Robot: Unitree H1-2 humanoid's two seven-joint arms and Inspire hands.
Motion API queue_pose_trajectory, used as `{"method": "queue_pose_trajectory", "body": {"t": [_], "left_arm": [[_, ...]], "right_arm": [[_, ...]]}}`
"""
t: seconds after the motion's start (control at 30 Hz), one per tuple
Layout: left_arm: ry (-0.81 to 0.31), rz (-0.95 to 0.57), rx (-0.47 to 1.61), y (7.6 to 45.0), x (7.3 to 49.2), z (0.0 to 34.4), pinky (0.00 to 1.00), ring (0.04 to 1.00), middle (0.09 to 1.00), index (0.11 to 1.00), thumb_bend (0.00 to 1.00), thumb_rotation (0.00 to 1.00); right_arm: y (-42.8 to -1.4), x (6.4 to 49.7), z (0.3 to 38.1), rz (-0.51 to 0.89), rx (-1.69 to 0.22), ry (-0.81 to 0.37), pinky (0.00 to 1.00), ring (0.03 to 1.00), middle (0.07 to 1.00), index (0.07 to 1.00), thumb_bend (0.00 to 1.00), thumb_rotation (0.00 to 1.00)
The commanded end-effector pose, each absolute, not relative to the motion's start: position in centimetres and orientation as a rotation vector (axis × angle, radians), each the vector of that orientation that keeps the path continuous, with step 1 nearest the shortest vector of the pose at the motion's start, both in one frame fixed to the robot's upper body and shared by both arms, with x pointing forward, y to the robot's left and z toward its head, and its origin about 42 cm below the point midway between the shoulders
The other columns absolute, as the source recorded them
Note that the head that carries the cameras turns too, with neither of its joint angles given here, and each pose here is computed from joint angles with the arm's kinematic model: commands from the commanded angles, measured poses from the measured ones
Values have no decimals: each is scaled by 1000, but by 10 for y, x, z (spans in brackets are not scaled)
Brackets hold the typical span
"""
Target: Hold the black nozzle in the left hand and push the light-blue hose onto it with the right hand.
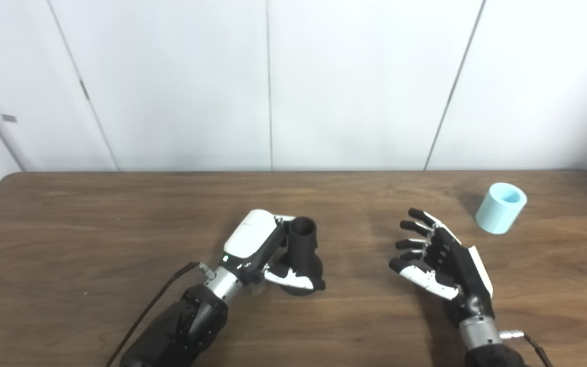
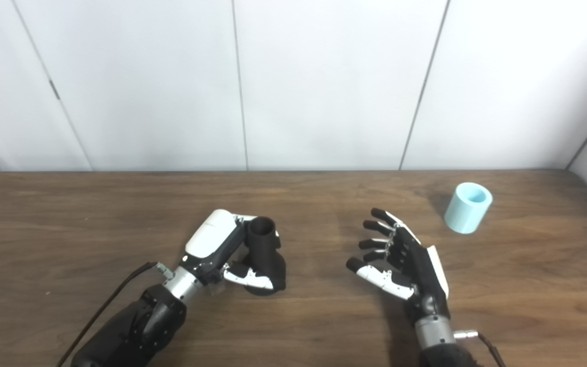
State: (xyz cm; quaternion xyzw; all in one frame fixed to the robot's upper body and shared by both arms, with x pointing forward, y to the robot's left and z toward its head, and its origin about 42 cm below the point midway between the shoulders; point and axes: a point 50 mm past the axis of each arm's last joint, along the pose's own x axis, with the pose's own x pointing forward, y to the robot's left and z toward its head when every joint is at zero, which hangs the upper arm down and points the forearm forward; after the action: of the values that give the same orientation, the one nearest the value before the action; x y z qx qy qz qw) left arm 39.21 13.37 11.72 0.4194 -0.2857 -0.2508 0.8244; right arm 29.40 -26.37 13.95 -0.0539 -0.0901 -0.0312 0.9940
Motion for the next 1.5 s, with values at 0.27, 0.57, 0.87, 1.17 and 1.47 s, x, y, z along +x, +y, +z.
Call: {"method": "queue_pose_trajectory", "body": {"t": [0.27,0.57,0.87,1.17,1.47], "left_arm": [[-347,-707,922,141,339,31,353,410,459,495,505,0],[-304,-695,923,159,335,24,367,415,456,494,505,0],[-290,-688,918,168,337,23,370,429,463,490,506,0],[-312,-679,899,169,335,26,380,437,463,492,506,0],[-316,-680,909,172,335,25,368,418,451,497,505,0]], "right_arm": [[-301,315,262,-55,-370,-425,493,582,739,791,755,213],[-329,318,342,-181,-640,-426,481,559,695,739,716,32],[-417,348,345,-315,-781,-301,696,778,814,817,799,193],[-460,368,306,-269,-651,-209,798,855,870,881,923,370],[-466,377,254,-185,-520,-124,855,913,950,957,1000,431]]}}
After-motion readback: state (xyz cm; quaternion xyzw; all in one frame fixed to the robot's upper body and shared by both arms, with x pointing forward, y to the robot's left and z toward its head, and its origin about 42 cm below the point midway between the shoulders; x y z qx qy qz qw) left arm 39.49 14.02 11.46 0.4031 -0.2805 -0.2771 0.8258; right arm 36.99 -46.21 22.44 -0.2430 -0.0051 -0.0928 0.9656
